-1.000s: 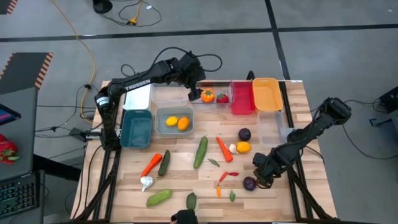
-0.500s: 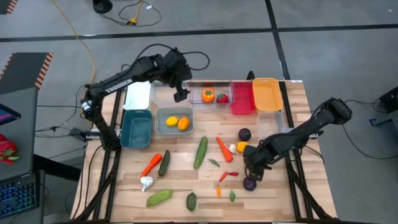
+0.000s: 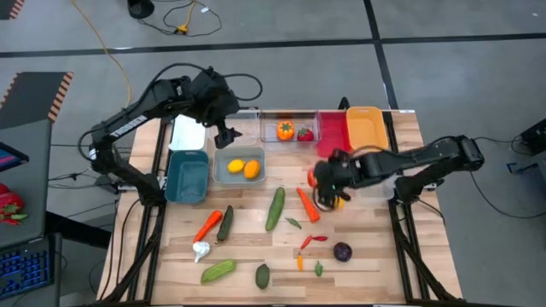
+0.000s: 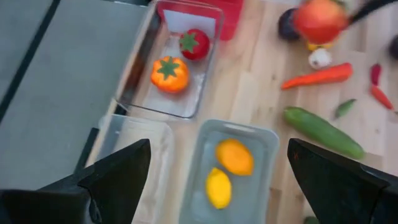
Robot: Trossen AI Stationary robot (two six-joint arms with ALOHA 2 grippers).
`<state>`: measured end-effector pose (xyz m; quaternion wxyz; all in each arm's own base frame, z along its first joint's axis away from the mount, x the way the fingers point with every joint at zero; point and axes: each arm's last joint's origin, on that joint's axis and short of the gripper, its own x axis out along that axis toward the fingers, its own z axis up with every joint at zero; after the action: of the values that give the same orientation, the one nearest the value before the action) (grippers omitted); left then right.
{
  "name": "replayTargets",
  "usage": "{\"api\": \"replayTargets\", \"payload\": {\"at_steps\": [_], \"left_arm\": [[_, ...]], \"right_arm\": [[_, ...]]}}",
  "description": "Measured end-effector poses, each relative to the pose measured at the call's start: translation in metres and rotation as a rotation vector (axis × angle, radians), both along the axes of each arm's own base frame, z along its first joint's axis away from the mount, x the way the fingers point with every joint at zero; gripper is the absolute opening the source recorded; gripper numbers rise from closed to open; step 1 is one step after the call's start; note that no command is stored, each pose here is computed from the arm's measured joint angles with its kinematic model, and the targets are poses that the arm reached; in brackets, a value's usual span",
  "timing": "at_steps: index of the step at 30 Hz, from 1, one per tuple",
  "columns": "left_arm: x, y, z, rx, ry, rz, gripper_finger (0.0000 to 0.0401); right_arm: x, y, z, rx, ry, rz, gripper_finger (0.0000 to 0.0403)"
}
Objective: Sort produce into baskets
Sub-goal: Put the orange tomato into the top right transparent bin
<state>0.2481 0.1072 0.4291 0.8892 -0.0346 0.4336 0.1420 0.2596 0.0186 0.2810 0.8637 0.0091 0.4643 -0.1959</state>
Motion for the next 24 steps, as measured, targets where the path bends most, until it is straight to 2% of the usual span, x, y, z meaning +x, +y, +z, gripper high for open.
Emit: {"api": "replayTargets", "payload": {"at_steps": [8, 15, 19, 24], "left_arm": [[-0.015, -0.036, -0.031, -0.063, 0.003, -0.016, 0.0367], [-0.031, -0.067, -0.07, -0.121, -0.094, -0.009, 0.0367], [-0.036, -0.081, -0.089, -0.147, -0.157, -0.02, 0.0367], [-0.035, -0.096, -0.112, -0.197, -0.194, -0.038, 0.0367]], "right_arm": [[0.02, -0.061, 0.017, -0.162, -0.191, -0.02, 0.033], [0.017, -0.111, 0.029, -0.287, -0.267, -0.103, 0.0331], [0.009, -0.136, 0.03, -0.289, -0.27, -0.172, 0.0331], [-0.001, -0.16, 0.019, -0.23, -0.316, -0.178, 0.0331]]}}
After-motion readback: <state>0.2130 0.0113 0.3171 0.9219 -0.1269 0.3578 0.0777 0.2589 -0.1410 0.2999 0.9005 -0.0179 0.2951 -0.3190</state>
